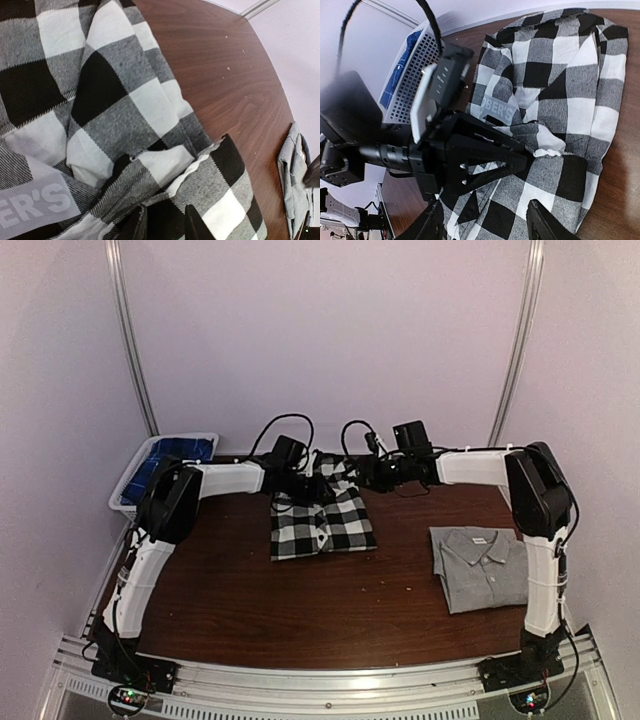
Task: Fold and stack the long sleeve shirts
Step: Smooth out the 2/3-rectangle-folded shirt at the center of the board, then pick up the 2/3-rectangle-folded shirt from the center of the board, then fold the 2/3-rectangle-folded shirt at the center of the board.
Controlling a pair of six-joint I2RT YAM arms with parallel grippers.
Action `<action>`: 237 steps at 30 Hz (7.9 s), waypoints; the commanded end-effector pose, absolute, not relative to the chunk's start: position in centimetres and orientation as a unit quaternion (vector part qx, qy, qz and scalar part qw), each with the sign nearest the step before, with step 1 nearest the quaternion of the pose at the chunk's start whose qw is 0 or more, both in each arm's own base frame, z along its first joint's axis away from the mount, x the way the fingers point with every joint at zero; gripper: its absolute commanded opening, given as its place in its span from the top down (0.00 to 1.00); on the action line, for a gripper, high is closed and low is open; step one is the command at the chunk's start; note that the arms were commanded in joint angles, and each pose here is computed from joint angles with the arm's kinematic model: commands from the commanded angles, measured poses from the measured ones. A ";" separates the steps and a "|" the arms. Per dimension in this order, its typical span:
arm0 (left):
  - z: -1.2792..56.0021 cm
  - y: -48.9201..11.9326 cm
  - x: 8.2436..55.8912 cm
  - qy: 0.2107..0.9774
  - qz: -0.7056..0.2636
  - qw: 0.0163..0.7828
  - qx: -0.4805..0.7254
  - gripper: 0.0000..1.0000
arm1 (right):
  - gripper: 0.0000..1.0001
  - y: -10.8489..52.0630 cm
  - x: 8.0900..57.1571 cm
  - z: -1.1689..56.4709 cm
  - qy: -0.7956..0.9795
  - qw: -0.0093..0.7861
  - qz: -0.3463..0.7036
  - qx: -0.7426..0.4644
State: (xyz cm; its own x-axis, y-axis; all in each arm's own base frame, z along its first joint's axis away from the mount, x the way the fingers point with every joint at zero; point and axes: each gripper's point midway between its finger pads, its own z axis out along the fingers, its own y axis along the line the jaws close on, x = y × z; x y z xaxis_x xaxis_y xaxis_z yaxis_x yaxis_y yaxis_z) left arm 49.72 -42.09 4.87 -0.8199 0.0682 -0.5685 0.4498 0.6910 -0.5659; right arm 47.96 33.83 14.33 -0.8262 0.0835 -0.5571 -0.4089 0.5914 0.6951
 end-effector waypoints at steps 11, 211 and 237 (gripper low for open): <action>15.8 -39.8 48.8 0.848 -0.384 0.330 0.156 0.70 | 0.51 34.0 43.6 8.9 0.877 0.256 0.393 -0.105; 9.5 -27.9 46.5 0.888 -0.427 0.165 0.052 1.00 | 1.00 34.9 48.1 13.5 0.876 0.276 0.391 -0.050; 9.7 -27.0 35.4 0.880 -0.432 0.198 0.011 1.00 | 1.00 30.2 38.8 8.3 0.900 0.268 0.342 -0.039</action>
State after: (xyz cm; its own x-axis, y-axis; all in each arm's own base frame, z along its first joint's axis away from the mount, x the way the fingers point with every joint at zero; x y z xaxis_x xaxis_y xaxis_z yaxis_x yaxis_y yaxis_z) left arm 34.20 -27.68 7.67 -0.9578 -0.0903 -0.2730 0.1562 0.6335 -0.7578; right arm 38.33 31.54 5.67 -0.9035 0.0867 -0.4197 -0.2198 0.7469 0.6275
